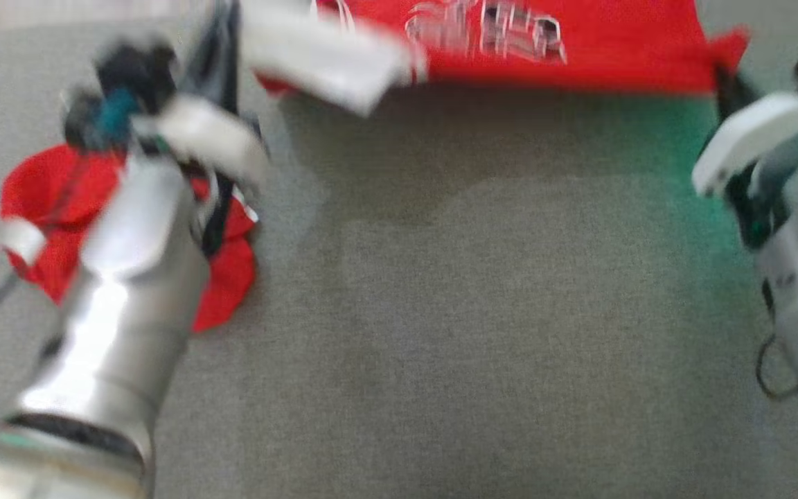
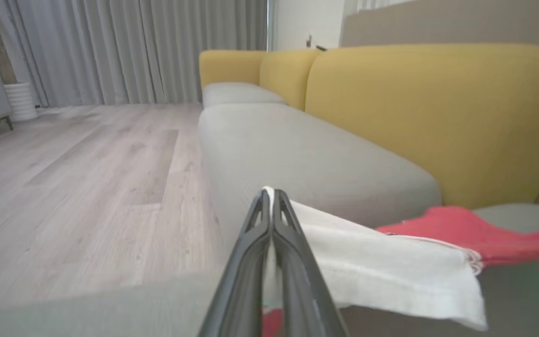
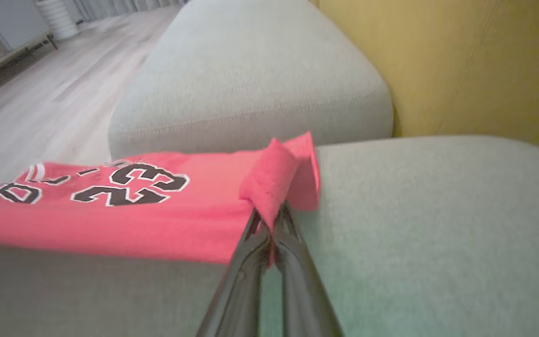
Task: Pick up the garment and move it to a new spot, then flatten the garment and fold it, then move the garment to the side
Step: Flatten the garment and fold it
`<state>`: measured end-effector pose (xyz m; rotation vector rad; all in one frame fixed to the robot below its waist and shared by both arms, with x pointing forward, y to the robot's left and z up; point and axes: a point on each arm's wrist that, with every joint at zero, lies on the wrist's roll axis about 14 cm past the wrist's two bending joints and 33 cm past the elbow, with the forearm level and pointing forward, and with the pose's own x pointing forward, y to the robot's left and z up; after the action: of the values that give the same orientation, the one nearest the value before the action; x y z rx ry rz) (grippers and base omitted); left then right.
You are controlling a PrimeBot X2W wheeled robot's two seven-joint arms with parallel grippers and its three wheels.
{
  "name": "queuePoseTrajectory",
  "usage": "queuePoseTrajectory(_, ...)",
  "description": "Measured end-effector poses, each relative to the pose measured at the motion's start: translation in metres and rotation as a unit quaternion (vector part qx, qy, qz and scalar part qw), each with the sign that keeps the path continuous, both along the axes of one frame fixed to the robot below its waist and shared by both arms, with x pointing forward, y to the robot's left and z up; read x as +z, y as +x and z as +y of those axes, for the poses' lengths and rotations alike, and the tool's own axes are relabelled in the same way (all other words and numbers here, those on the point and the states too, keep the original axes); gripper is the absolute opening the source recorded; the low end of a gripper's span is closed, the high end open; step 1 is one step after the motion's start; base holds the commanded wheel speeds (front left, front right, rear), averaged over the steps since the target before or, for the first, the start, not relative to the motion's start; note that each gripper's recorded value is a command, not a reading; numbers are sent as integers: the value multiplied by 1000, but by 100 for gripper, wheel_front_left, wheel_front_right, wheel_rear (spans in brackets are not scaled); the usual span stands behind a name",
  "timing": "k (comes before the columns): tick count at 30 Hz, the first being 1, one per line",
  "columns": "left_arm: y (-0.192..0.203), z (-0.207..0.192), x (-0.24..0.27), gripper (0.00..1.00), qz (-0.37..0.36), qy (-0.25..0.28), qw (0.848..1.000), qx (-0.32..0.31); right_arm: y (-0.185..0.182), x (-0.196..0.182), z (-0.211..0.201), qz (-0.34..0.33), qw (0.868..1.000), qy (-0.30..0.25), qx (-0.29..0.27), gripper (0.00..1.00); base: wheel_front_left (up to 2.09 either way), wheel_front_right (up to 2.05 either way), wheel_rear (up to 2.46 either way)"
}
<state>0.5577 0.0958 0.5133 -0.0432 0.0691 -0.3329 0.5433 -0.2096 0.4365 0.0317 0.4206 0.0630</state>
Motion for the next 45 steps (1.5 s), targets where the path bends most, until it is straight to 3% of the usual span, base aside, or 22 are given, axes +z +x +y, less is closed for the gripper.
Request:
queuePoseTrajectory(7,-63,-3,-50,0,97,46,993,-43,-41,-5,-19,51,999,-16,10,0,0,0,0)
queuePoseTrajectory(13,-122,-16,-64,0,164,63,978,-115,-70,0,-25,69,997,0,15,0,0,0,0)
queuePoseTrajectory(28,-242,-35,-64,0,257,52,940,-217,-140,-10,-47,99,995,29,3,0,0,0,0)
queuePoseTrajectory(37,-229,-38,-54,0,246,40,948,-199,-141,-15,-50,97,994,49,-5,0,0,0,0)
queuePoseTrajectory(45,-175,-29,-53,0,227,76,955,-174,-107,-7,-49,83,995,50,-15,0,0,0,0)
